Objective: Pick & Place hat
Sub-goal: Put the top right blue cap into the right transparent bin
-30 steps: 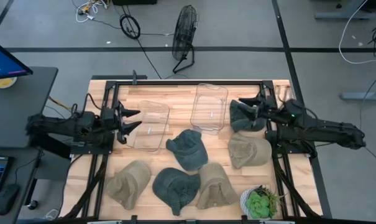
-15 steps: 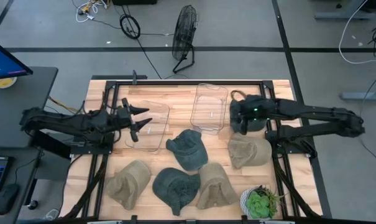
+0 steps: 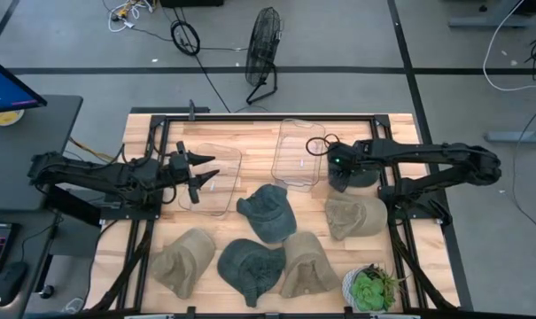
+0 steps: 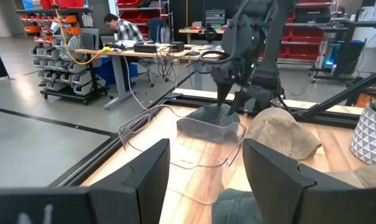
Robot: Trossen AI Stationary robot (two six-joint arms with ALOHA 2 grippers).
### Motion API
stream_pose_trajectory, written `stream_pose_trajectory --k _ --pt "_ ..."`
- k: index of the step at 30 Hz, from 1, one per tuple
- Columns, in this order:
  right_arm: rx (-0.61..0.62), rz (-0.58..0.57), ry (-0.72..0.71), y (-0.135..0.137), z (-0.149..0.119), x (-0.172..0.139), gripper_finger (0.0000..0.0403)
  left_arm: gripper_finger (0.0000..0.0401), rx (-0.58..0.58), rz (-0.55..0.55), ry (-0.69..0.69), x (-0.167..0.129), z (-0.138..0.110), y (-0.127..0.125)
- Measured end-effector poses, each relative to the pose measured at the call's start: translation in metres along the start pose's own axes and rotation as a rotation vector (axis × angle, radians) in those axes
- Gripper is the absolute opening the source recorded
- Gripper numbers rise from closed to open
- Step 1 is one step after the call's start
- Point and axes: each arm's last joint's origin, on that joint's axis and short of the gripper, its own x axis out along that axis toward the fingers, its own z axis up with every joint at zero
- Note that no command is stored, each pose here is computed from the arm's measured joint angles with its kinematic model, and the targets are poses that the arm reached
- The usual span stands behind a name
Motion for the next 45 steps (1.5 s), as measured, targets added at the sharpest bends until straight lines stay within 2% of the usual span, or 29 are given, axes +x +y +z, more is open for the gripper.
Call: stream_pose_trajectory --k 4,7,23,27,31,33,37,42,45 --pt "-0.139 -0.012 0.050 -0.001 0.006 -0.013 0.0212 0.0206 0.000 0.000 0.000 0.000 0.000 0.000" --pt "-0.186 0.020 0.107 0.001 0.005 -0.005 0.0212 0.0206 0.000 0.000 0.000 0.000 0.000 0.000" --pt "-0.190 -0.078 0.427 0.012 0.011 0.068 0.0205 0.0206 0.002 -0.001 0.003 0.000 0.000 0.000" --pt "-0.204 -0.088 0.468 0.014 0.010 0.077 0.0152 0.0206 0.008 -0.001 0.014 0.000 -0.001 0.000" --pt "-0.209 -0.108 0.472 0.014 0.010 0.079 0.0047 0.0206 0.017 0.000 0.030 0.000 -0.003 0.000" --pt "-0.210 -0.117 0.481 0.013 0.010 0.076 0.0015 0.0206 0.021 0.000 0.036 0.000 -0.004 0.000" --pt "-0.199 -0.140 0.525 0.016 0.016 0.059 0.0023 0.0206 0.021 0.000 0.037 0.000 -0.004 0.000" --pt "-0.126 -0.212 0.549 0.018 0.032 0.016 0.0007 0.0206 0.023 0.000 0.042 0.000 -0.004 0.000" --pt "-0.124 -0.263 0.503 0.019 0.044 -0.015 0.0008 0.0206 0.022 0.000 0.041 0.000 -0.004 0.000"
